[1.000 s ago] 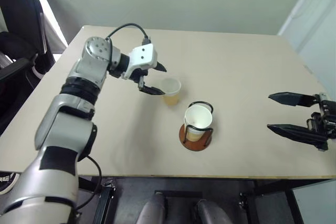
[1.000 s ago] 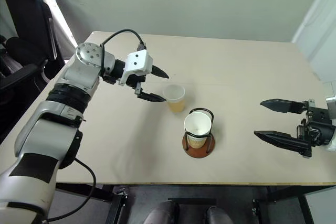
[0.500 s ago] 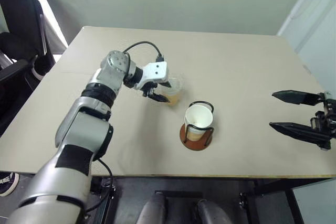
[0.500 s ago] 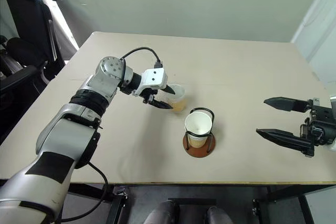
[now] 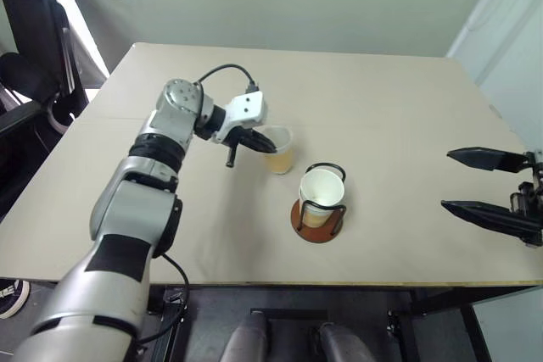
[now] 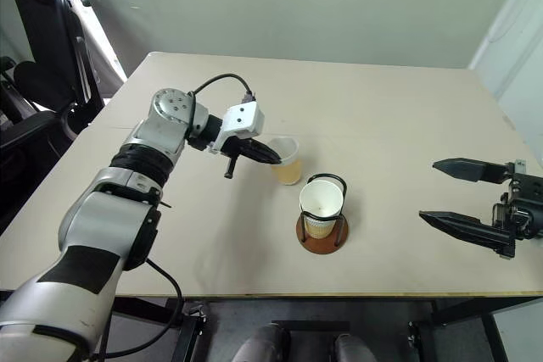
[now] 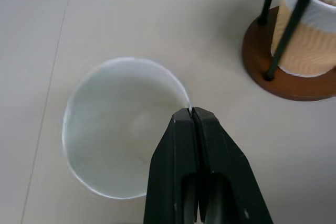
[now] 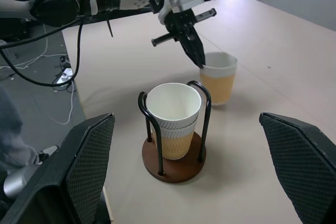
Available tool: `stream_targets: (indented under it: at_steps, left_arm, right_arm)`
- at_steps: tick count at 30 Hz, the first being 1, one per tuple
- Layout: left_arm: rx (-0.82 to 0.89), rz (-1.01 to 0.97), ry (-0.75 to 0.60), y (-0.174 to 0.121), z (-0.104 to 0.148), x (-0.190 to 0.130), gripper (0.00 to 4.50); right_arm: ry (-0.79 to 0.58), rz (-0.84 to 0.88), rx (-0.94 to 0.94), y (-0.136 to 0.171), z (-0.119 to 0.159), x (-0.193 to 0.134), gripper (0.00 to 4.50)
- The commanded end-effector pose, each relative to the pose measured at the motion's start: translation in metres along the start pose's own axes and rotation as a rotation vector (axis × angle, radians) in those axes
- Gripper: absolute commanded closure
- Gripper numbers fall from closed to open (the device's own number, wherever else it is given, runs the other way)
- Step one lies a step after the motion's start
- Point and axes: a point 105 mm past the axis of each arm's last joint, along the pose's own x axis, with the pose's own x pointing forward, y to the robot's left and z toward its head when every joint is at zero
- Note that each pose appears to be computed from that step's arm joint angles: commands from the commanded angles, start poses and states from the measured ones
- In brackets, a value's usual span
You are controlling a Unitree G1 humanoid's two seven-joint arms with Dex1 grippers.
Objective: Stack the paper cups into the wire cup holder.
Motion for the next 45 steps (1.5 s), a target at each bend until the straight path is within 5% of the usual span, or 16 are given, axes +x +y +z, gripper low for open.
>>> stream_targets:
  at_steps: [1, 4, 7, 13, 17, 21, 45]
  left_arm:
    - [0.084, 0.057, -0.079, 0.015, 0.035, -0.023, 4.49]
    - [0.112, 0.089, -0.145, 0.023, 0.058, -0.039, 4.49]
    - [0.223, 0.09, -0.275, 0.025, 0.114, -0.068, 4.49]
    - [0.424, -0.156, -0.422, -0.037, 0.183, -0.08, 4.49]
    - [0.433, -0.352, -0.308, -0.075, 0.166, -0.062, 4.49]
    - [0.461, -0.368, -0.207, -0.072, 0.148, -0.048, 4.49]
    - [0.526, -0.416, -0.149, -0.071, 0.132, -0.023, 4.49]
  right_arm:
    - [-0.009, -0.006, -0.05, -0.002, 0.009, -0.001, 0.0]
    - [-0.009, -0.006, -0.052, -0.004, 0.009, 0.0, 0.0]
    - [-0.008, -0.006, -0.058, -0.008, 0.009, 0.002, 0.0]
    - [-0.013, -0.007, -0.069, -0.009, 0.011, 0.002, 0.0]
    - [-0.016, -0.003, -0.077, -0.007, 0.013, 0.001, 0.0]
    - [-0.016, -0.007, -0.08, -0.005, 0.012, -0.001, 0.0]
    - [0.003, -0.038, -0.077, 0.001, 0.009, -0.003, 0.0]
